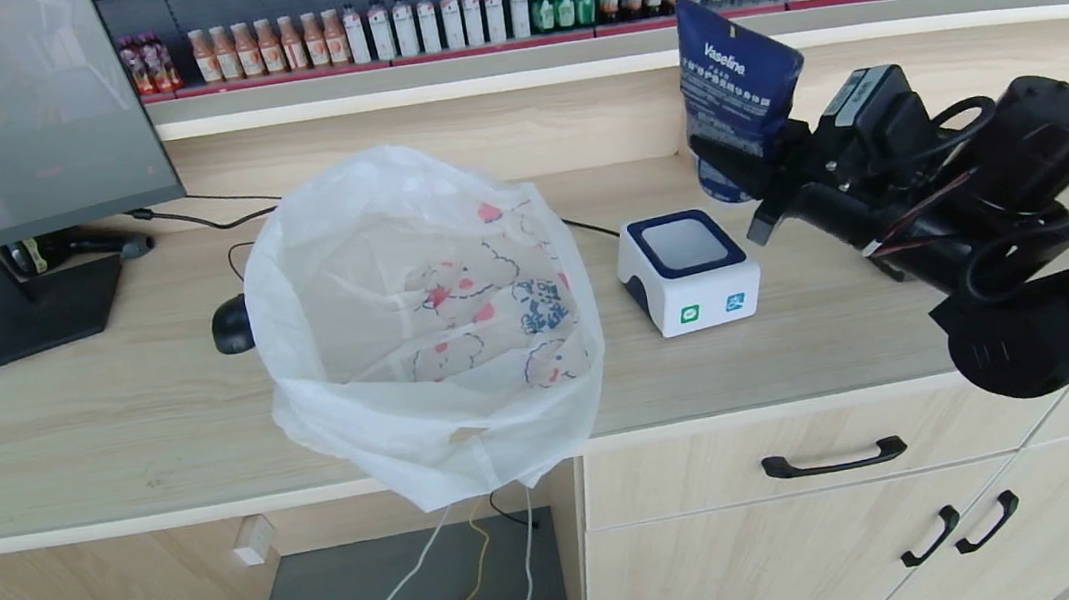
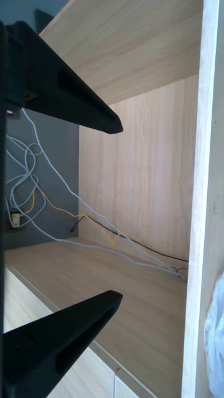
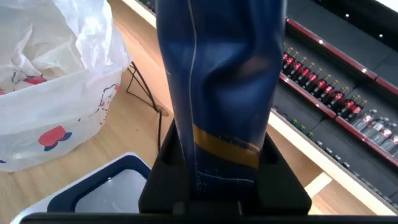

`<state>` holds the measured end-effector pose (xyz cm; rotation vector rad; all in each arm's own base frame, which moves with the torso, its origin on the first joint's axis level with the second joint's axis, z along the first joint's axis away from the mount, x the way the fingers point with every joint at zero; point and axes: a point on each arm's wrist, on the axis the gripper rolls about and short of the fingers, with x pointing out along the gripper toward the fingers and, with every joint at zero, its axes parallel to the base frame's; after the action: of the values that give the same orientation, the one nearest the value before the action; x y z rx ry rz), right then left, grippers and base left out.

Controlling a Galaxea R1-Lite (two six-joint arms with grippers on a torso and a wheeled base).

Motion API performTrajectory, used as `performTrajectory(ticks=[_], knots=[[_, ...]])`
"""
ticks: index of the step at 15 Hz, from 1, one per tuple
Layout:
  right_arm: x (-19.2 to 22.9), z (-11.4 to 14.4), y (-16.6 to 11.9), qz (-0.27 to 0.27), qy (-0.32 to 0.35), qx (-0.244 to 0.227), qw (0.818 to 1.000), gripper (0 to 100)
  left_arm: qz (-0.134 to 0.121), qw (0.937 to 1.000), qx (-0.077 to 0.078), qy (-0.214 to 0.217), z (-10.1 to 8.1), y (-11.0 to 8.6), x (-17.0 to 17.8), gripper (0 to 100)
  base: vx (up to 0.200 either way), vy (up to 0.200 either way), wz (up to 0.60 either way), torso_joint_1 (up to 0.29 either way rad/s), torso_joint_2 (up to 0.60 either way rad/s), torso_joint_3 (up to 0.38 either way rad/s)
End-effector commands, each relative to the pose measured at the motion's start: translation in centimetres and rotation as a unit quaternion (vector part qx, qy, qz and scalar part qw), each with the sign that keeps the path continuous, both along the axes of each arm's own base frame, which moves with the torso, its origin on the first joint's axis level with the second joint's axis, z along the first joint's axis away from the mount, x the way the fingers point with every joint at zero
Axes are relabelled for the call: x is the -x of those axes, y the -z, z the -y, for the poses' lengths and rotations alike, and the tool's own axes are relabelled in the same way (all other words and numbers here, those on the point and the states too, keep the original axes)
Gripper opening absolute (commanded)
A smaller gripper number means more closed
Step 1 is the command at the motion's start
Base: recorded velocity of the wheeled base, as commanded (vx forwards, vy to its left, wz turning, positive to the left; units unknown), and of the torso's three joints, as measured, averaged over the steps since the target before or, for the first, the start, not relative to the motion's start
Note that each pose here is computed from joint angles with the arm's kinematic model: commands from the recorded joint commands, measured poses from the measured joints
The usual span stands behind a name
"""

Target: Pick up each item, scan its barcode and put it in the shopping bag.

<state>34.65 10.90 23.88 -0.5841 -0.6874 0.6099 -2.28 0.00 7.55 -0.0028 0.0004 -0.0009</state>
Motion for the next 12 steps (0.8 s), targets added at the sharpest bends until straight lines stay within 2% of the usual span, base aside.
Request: performTrajectory(ticks=[1, 7, 12], knots=[[-1.3, 0.2, 1.0, 0.005, 0.003, 0.021, 1.000, 0, 0.000, 1.0000, 0.000, 0.000, 0.0, 0.0, 0.0, 100, 0.000, 0.000, 0.00, 0.000, 0.00, 0.000], [-2.1, 0.4, 1.0, 0.078, -0.051, 0.097, 0.991, 0, 0.000, 1.0000, 0.000, 0.000, 0.0, 0.0, 0.0, 100, 0.000, 0.000, 0.00, 0.000, 0.00, 0.000], [-2.8, 0.5, 1.0, 0.109, -0.088, 0.126, 0.982, 0, 0.000, 1.0000, 0.000, 0.000, 0.0, 0.0, 0.0, 100, 0.000, 0.000, 0.00, 0.000, 0.00, 0.000]])
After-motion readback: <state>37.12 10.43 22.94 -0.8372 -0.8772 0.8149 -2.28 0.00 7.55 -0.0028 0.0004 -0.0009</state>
